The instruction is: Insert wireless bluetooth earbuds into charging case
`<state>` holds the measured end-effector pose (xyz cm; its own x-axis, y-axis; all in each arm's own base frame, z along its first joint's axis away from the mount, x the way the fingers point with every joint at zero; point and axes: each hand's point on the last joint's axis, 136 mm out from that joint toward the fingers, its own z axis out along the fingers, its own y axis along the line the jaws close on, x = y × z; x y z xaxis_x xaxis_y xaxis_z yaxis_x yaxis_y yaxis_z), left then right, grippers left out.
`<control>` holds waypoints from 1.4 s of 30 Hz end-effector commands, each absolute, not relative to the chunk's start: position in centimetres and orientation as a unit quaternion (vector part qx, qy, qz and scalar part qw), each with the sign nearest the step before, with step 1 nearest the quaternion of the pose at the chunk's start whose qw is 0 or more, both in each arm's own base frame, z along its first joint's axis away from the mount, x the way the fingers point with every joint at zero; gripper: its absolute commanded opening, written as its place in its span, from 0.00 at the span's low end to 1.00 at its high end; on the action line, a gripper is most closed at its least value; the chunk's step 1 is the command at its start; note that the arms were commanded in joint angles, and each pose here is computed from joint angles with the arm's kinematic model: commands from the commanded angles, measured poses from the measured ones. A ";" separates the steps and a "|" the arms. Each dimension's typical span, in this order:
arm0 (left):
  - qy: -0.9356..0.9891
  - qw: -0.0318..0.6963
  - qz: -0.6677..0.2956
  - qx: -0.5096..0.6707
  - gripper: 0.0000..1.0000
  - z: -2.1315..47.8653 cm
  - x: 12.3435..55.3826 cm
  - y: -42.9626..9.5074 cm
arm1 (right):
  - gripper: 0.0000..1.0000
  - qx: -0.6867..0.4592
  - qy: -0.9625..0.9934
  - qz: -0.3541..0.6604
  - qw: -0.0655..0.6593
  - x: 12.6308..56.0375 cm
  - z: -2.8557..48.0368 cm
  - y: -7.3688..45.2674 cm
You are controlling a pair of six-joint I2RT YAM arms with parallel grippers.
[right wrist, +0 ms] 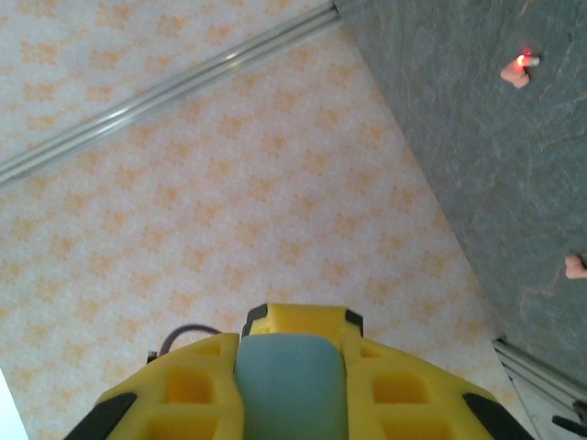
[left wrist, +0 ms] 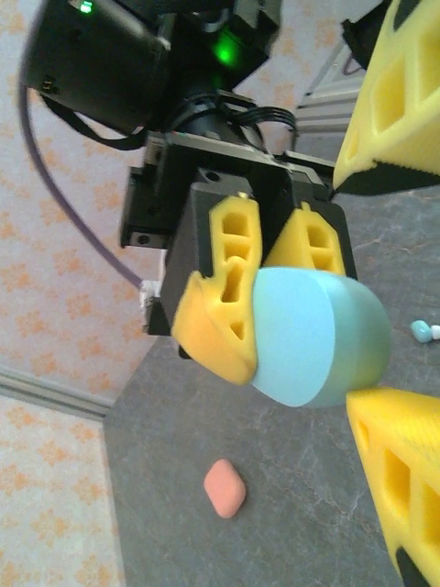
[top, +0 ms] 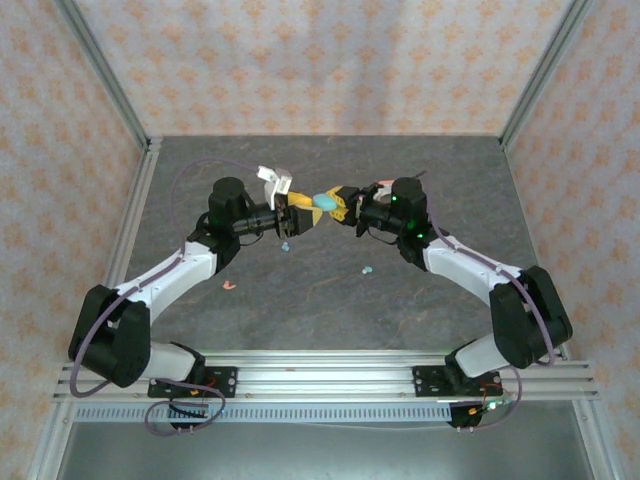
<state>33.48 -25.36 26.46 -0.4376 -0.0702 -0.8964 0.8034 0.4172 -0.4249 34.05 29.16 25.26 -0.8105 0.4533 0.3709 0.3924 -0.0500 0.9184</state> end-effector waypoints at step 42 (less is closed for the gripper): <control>0.680 0.432 -0.490 0.334 0.23 27.9 32.9 -28.0 | 0.22 0.206 0.696 0.687 0.038 31.8 30.7 30.2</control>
